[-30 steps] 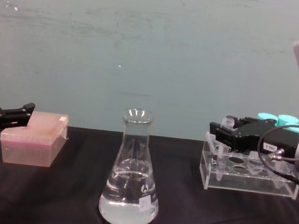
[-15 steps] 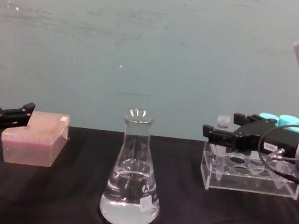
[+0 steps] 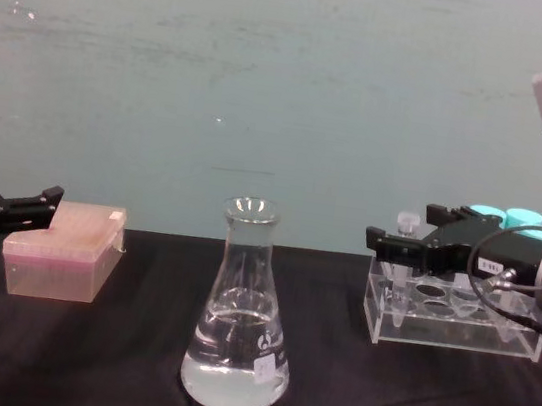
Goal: Pour the liquid from the test tube into the beaker using one hand.
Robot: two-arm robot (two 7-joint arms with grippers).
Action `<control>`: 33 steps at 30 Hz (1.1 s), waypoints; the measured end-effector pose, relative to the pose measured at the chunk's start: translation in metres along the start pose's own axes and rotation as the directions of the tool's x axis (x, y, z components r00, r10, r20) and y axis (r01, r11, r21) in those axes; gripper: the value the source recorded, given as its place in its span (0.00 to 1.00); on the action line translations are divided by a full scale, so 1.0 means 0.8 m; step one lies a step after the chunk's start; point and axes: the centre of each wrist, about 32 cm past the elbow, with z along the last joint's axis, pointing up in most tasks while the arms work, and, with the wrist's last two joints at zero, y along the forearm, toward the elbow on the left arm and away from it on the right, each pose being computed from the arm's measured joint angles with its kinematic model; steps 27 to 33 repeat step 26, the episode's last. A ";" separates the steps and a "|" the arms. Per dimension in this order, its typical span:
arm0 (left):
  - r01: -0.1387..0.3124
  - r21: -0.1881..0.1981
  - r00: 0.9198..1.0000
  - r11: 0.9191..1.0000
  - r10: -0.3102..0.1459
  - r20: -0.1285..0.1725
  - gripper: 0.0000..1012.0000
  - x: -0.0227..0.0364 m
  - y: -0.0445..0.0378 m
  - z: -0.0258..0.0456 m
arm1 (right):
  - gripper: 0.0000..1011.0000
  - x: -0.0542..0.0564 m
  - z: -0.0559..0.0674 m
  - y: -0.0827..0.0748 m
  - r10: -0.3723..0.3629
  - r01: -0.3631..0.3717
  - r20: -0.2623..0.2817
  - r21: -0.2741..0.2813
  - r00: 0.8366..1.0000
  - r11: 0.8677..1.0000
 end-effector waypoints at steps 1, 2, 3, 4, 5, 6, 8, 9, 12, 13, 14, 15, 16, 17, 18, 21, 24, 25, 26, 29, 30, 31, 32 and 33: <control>0.000 0.000 1.000 1.000 0.000 0.000 0.99 0.0000 0.000 0.0000 | 0.99 0.000 0.000 0.000 0.000 0.000 0.000 0.000 1.000 1.000; 0.000 0.000 1.000 1.000 0.000 0.000 0.99 0.0000 0.000 0.0000 | 0.99 0.000 0.000 0.000 0.000 0.000 0.000 0.000 1.000 1.000; 0.000 0.000 1.000 1.000 0.000 0.000 0.99 0.0000 0.000 0.0000 | 0.99 0.000 0.000 0.000 0.000 0.000 0.000 0.000 1.000 1.000; 0.000 0.000 1.000 1.000 0.000 0.000 0.99 0.0000 0.000 0.0000 | 0.99 0.000 0.000 0.000 0.000 0.000 0.000 0.000 1.000 1.000; 0.000 0.000 1.000 1.000 0.000 0.000 0.99 0.0000 0.000 0.0000 | 0.99 0.000 0.000 0.000 0.000 0.000 0.000 0.000 1.000 1.000; 0.000 0.000 1.000 1.000 0.000 0.000 0.99 0.0000 0.000 0.0000 | 0.99 0.000 0.000 0.000 0.000 0.000 0.000 0.000 1.000 1.000; 0.000 0.000 1.000 1.000 0.000 0.000 0.99 0.0000 0.000 0.0000 | 0.99 0.000 0.000 0.000 -0.001 0.001 0.000 0.000 1.000 1.000; 0.000 0.000 1.000 1.000 0.000 0.000 0.99 0.0000 0.000 0.0000 | 0.99 0.000 0.000 0.000 -0.001 0.001 0.000 0.000 1.000 1.000; 0.000 0.000 1.000 1.000 0.000 0.000 0.99 0.0000 0.000 0.0000 | 0.99 0.000 0.000 0.000 -0.001 0.001 0.000 0.000 1.000 1.000; 0.000 0.000 1.000 1.000 0.000 0.000 0.99 0.0000 0.000 0.0000 | 0.99 0.000 0.000 0.000 -0.001 0.001 0.000 0.000 1.000 1.000; 0.000 0.000 1.000 1.000 0.000 0.000 0.99 0.0000 0.000 0.0000 | 0.99 0.000 0.000 0.000 -0.001 0.001 0.000 0.000 1.000 1.000; 0.000 0.000 1.000 1.000 0.000 0.000 0.99 0.0000 0.000 0.0000 | 0.99 0.000 0.000 0.000 -0.001 0.001 0.000 0.000 1.000 1.000; 0.000 0.000 1.000 1.000 0.000 0.000 0.99 0.0000 0.000 0.0000 | 0.99 0.000 0.000 0.000 -0.001 0.001 0.000 0.000 1.000 1.000; 0.000 0.000 1.000 1.000 0.000 0.000 0.99 0.0000 0.000 0.0000 | 0.99 0.000 0.000 0.000 -0.001 0.001 0.000 0.000 1.000 1.000; 0.000 0.000 1.000 1.000 0.000 0.000 0.99 0.0000 0.000 0.0000 | 0.99 0.000 0.000 0.000 -0.001 0.001 0.000 0.000 1.000 1.000; 0.000 0.000 1.000 1.000 0.000 0.000 0.99 0.0000 0.000 0.0000 | 0.99 0.000 0.000 0.000 -0.001 0.001 0.000 0.000 1.000 1.000; 0.000 0.000 1.000 1.000 0.000 0.000 0.99 0.0000 0.000 0.0000 | 0.99 0.000 0.000 0.000 -0.001 0.001 0.000 0.000 1.000 1.000; 0.000 0.000 1.000 1.000 0.000 0.000 0.99 0.0000 0.000 0.0000 | 0.99 0.000 0.000 0.000 -0.001 0.001 0.000 0.000 1.000 1.000; 0.000 0.000 1.000 1.000 0.000 0.000 0.99 0.0000 0.000 0.0000 | 0.99 0.000 0.000 0.000 -0.001 0.001 0.000 0.000 1.000 1.000; 0.000 0.000 1.000 1.000 0.000 0.000 0.99 0.0000 0.000 0.0000 | 0.99 0.000 0.000 0.000 -0.001 0.001 0.000 0.000 1.000 1.000; 0.000 0.000 1.000 1.000 0.000 0.000 0.99 0.0000 0.000 0.0000 | 0.99 0.000 0.000 0.000 -0.001 0.001 0.000 0.000 1.000 1.000; 0.000 0.000 1.000 1.000 0.000 0.000 0.99 0.0000 0.000 0.0000 | 0.99 0.000 0.000 0.000 -0.001 0.001 0.000 0.000 1.000 1.000; 0.000 0.000 1.000 1.000 0.000 0.000 0.99 0.0000 0.000 0.0000 | 0.99 0.000 0.000 0.000 -0.001 0.001 0.000 0.000 1.000 1.000; 0.000 0.000 1.000 1.000 0.000 0.000 0.99 0.0000 0.000 0.0000 | 0.99 0.000 0.000 0.000 -0.001 0.001 0.000 0.000 1.000 1.000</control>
